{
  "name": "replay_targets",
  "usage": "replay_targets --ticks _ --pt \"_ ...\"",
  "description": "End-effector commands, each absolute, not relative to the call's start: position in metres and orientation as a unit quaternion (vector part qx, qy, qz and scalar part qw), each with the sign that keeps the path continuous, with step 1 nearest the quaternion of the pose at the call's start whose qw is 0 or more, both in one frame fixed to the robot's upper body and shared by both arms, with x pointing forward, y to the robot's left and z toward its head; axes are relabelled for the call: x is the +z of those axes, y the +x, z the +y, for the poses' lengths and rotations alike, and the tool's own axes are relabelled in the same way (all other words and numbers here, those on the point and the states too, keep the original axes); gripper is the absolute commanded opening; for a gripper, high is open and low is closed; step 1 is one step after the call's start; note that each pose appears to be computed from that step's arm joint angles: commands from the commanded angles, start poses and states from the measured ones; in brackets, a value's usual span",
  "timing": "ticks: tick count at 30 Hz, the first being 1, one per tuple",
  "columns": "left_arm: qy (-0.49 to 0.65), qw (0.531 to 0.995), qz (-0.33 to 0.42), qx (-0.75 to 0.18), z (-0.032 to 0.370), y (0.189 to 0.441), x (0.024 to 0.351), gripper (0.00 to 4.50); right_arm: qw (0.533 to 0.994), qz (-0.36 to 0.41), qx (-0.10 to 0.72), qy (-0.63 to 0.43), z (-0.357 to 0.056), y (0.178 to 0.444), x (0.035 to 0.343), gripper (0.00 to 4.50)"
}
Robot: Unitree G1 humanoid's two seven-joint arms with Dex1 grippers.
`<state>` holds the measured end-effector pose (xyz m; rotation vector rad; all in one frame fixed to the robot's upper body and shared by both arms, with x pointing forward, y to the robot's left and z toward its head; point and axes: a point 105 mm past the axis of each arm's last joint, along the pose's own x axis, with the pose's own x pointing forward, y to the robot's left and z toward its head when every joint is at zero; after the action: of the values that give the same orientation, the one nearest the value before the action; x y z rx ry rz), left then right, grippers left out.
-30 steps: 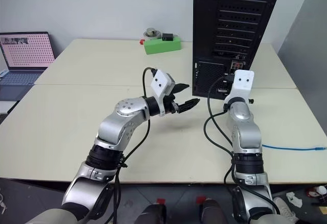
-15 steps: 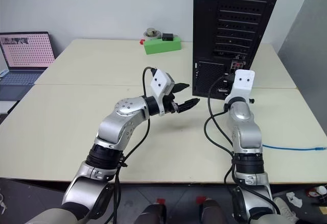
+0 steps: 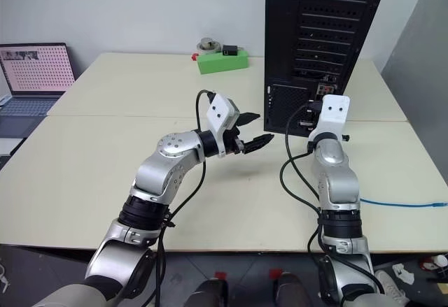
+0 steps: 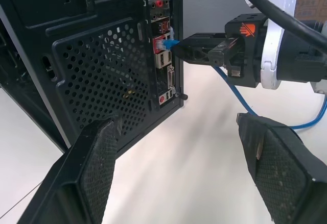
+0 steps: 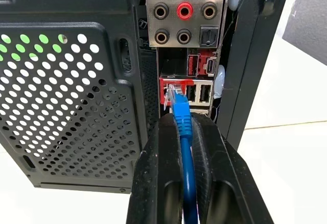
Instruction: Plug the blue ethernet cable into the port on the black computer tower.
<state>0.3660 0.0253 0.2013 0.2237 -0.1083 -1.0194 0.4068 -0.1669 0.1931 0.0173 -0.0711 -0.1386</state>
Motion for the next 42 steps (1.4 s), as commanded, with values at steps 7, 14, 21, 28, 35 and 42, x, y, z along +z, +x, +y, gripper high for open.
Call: replay_targets --ticks 7,14,21,28,35,42 --pt "0.119 0.868 -0.078 -0.476 0.024 0.367 0.215 3.81 0.992 -0.093 -0.089 0.001 -0.159 0.414 0.226 0.00" --pt "0.119 0.872 -0.077 -0.468 0.025 0.369 0.216 3.81 0.991 -0.095 -0.093 0.000 -0.152 0.420 0.227 0.00" --pt "0.120 0.876 -0.077 -0.461 0.025 0.371 0.216 3.81 0.991 -0.097 -0.089 0.002 -0.146 0.425 0.228 0.00" --pt "0.120 0.878 -0.077 -0.458 0.026 0.372 0.215 3.81 0.992 -0.095 -0.084 0.002 -0.146 0.429 0.227 0.00" --pt "0.120 0.879 -0.077 -0.456 0.026 0.373 0.215 3.81 0.993 -0.091 -0.081 0.000 -0.144 0.433 0.225 0.00" --pt "0.121 0.880 -0.076 -0.453 0.027 0.373 0.214 3.81 0.993 -0.088 -0.080 0.002 -0.145 0.435 0.223 0.00"
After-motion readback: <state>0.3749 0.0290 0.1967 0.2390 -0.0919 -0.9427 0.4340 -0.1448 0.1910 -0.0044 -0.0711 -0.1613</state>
